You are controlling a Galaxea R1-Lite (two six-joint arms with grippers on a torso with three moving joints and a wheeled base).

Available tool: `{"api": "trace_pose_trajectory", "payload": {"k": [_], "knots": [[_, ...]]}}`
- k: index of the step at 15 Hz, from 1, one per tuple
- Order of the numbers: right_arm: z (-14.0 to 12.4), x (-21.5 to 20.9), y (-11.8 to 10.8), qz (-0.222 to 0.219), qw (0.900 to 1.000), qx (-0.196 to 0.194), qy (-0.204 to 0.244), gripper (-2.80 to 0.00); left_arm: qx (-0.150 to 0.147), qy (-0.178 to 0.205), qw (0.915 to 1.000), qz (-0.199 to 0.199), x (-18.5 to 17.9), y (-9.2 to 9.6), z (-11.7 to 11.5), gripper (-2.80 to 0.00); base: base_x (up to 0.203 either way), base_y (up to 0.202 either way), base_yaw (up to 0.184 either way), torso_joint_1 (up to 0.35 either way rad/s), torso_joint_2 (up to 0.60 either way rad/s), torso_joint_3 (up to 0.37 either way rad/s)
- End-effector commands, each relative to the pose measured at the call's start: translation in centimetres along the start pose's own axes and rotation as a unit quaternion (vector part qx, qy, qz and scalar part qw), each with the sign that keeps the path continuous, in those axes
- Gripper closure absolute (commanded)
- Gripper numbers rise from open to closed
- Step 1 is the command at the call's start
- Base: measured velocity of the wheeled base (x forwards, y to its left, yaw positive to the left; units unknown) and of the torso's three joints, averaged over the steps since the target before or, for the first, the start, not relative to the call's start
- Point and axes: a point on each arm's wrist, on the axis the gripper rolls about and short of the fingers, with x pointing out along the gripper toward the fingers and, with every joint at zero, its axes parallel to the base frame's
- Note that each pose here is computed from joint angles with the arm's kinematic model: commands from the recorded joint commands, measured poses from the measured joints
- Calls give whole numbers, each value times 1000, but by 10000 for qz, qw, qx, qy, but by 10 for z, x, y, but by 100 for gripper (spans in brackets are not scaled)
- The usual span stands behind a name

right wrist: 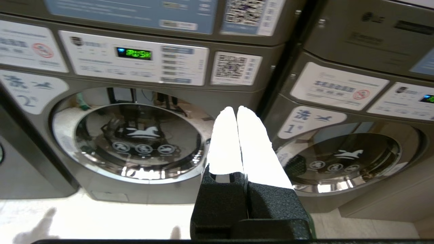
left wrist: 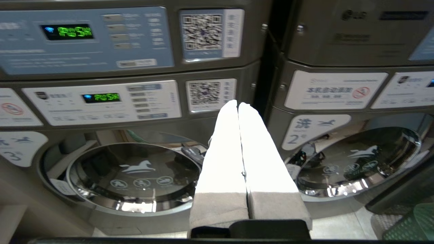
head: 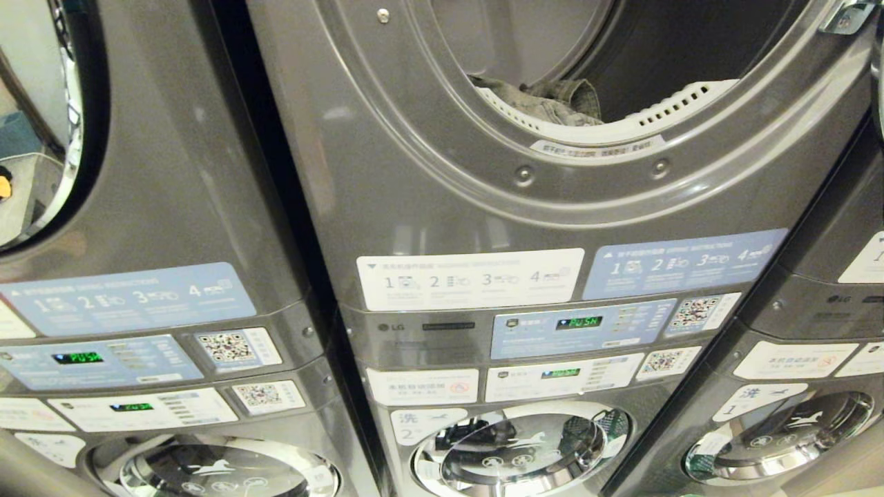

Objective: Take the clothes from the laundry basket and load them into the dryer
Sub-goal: Close the dryer

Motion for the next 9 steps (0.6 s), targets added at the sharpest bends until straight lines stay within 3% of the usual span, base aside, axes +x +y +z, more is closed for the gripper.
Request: {"api": "trace_pose_trajectory", "payload": {"k": [1,9], "knots": [[0,0,0,5,10000,-11,10,0,0,9,10000,8,0,0,0,0,0,-197,-1,2,11,2],[0,0,0,1,10000,-4,5,0,0,6,10000,8,0,0,0,0,0,-194,2,2,4,3]]}}
